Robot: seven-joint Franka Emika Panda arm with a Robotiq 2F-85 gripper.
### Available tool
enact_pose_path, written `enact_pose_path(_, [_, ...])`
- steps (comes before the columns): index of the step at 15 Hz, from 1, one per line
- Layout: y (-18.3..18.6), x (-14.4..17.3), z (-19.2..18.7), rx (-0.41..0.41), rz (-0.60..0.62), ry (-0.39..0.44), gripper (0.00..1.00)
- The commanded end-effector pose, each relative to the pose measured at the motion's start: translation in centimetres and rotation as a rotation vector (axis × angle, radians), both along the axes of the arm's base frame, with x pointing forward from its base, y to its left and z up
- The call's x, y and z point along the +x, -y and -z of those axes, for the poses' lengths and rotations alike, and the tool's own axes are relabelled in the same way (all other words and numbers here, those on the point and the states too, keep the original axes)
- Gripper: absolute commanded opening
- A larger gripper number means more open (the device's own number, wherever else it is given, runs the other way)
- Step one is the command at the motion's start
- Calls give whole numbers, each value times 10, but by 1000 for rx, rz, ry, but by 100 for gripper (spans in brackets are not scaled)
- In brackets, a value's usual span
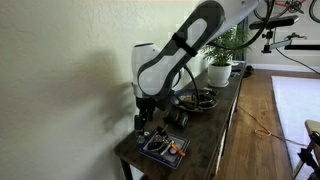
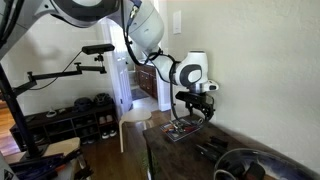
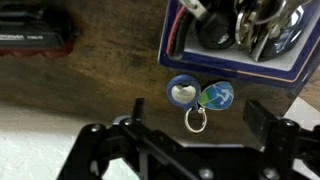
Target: Put the black gadget on the circle shaped tray and the keys on the square tray
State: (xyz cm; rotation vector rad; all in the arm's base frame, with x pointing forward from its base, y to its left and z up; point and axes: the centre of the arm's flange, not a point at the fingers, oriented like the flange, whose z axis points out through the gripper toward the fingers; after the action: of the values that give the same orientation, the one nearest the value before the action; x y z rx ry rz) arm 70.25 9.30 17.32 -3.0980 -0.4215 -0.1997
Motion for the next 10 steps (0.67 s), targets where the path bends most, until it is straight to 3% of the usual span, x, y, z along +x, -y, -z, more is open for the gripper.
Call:
enact_pose_path(1, [2, -30, -24, -39, 62, -37, 100])
enact_pose_path(10, [-2, -24, -11, -22, 119, -43, 100])
